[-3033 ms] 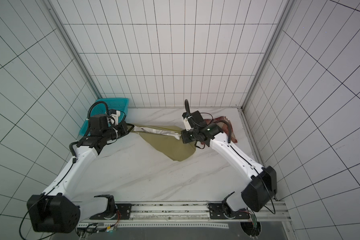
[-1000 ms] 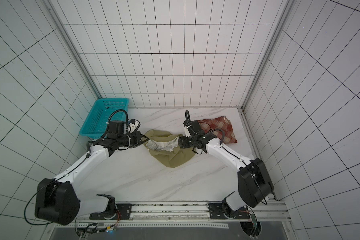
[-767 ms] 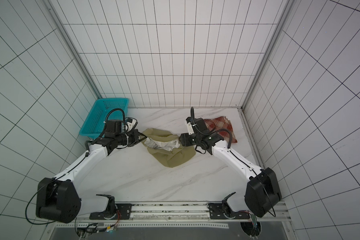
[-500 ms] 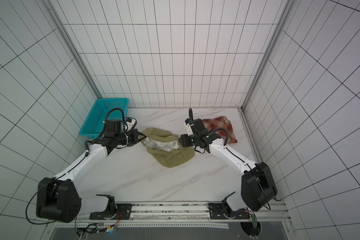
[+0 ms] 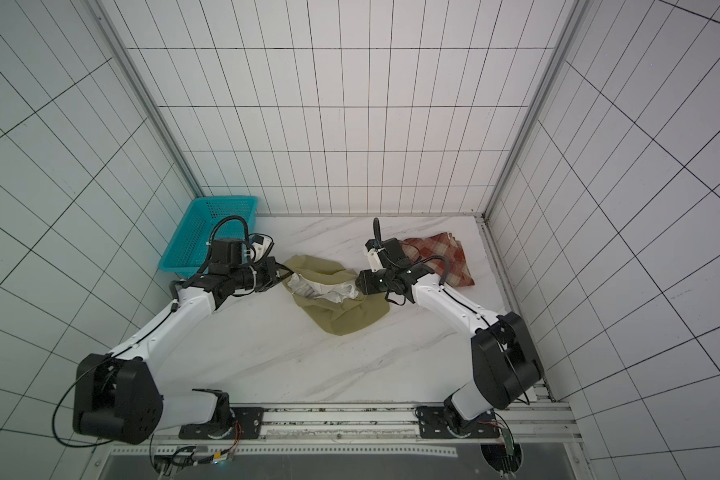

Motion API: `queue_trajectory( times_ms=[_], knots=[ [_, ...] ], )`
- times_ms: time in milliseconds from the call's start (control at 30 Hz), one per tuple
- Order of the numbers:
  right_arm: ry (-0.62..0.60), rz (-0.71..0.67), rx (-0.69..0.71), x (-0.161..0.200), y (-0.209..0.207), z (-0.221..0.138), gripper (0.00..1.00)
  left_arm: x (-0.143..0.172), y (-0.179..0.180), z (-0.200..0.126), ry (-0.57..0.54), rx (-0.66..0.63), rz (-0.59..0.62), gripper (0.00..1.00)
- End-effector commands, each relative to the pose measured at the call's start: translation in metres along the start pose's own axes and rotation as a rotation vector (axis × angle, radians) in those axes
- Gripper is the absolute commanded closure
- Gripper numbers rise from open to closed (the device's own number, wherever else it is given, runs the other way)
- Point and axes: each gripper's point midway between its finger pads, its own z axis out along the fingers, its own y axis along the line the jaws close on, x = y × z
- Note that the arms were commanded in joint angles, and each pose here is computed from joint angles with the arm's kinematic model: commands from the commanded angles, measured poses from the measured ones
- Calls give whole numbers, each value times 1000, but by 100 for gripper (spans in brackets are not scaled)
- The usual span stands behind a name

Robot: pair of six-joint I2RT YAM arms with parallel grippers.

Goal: Fold and stack skirts
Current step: Fold the skirt at the center of the table.

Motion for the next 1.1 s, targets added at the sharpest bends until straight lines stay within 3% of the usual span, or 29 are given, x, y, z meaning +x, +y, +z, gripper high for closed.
queue_trajectory(
  times_ms=[0, 33, 100, 167, 267, 400, 533, 633, 767, 833, 900, 967, 1067],
  knots=[
    [-9, -20, 27, -6, -7, 6, 62, -18, -18, -5, -41, 34, 31, 100],
    [-11, -23, 31, -6, -7, 7, 64, -20, -20, -6, -45, 39, 33, 100],
    [-21, -35, 52, -11, -10, 7, 77, -25, -25, -7, -53, 48, 38, 100],
    [-27, -53, 89, -20, -14, 4, 98, -32, -29, -11, -69, 50, 44, 100],
    [-63, -96, 203, -50, -19, -23, 100, -51, -34, -22, -104, 42, 39, 100],
    [-175, -120, 370, -110, -13, -104, 100, -87, -40, -52, -189, 17, 37, 100],
    [-279, -128, 349, -138, 11, -167, 100, -117, -52, -86, -295, 17, 58, 100],
    [-196, -124, 431, -115, -9, -160, 100, -124, -49, -101, -350, -4, 65, 100],
    [52, -100, 599, -35, -66, -113, 100, -120, -27, -113, -364, -37, 16, 100],
    [85, -80, 560, -12, -70, -101, 100, -116, -19, -115, -367, -54, 8, 100],
    [40, -46, 478, -18, -62, -104, 100, -111, -15, -112, -356, -56, -10, 100],
    [-71, -35, 379, -49, -43, -123, 100, -114, -16, -111, -364, -41, -18, 100],
    [-350, -28, 210, -125, -6, -188, 100, -132, -31, -119, -405, -13, -7, 100]
  ],
)
